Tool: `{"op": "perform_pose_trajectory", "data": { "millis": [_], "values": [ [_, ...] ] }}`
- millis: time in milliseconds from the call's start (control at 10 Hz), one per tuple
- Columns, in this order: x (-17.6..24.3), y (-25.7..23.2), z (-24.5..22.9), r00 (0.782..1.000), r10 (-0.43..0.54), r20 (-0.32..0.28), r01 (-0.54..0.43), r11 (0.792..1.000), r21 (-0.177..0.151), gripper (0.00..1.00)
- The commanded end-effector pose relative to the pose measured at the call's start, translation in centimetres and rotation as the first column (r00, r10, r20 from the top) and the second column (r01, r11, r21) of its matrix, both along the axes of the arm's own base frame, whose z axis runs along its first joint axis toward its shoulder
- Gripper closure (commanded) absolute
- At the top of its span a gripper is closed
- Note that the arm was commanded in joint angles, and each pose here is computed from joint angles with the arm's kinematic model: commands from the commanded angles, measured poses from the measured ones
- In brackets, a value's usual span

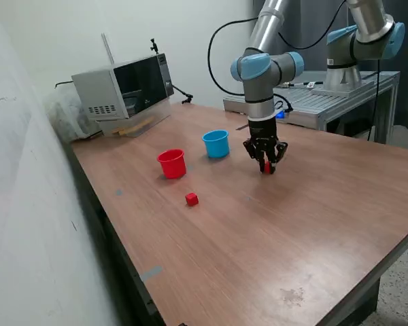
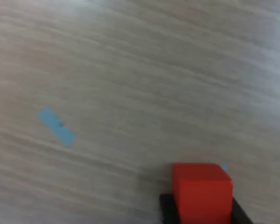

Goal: Place red objects in the red bin, and blue objects in the blue bin.

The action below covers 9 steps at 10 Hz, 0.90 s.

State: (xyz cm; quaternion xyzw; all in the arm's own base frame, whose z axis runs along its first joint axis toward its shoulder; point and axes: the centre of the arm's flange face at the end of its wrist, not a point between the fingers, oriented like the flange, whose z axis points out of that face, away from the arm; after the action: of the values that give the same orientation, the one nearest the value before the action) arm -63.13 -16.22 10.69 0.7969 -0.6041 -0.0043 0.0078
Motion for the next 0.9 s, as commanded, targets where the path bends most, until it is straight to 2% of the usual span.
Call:
{"op": "perform_pose_trajectory", "data": {
  "millis": [0, 200, 300, 500, 700, 800],
  "values": [
    [-0.7, 0.9, 0.9, 1.0, -0.007, -0.011, 0.008, 0.999, 0.046, 1.0],
    [-0.4, 0.5, 3.8, 1.0, -0.004, -0.016, 0.005, 0.999, 0.049, 1.0],
    [-0.1, -0.1, 6.2, 0.999, 0.005, -0.039, -0.003, 0.999, 0.046, 1.0],
    [0.4, -0.1, 12.1, 0.994, 0.003, -0.108, 0.002, 0.999, 0.044, 1.0],
    [-1.1, 0.8, 16.8, 0.98, -0.023, -0.196, 0.032, 0.999, 0.041, 1.0],
    [-2.2, 1.3, 18.3, 0.97, -0.065, -0.233, 0.081, 0.995, 0.061, 1.0]
  ]
}}
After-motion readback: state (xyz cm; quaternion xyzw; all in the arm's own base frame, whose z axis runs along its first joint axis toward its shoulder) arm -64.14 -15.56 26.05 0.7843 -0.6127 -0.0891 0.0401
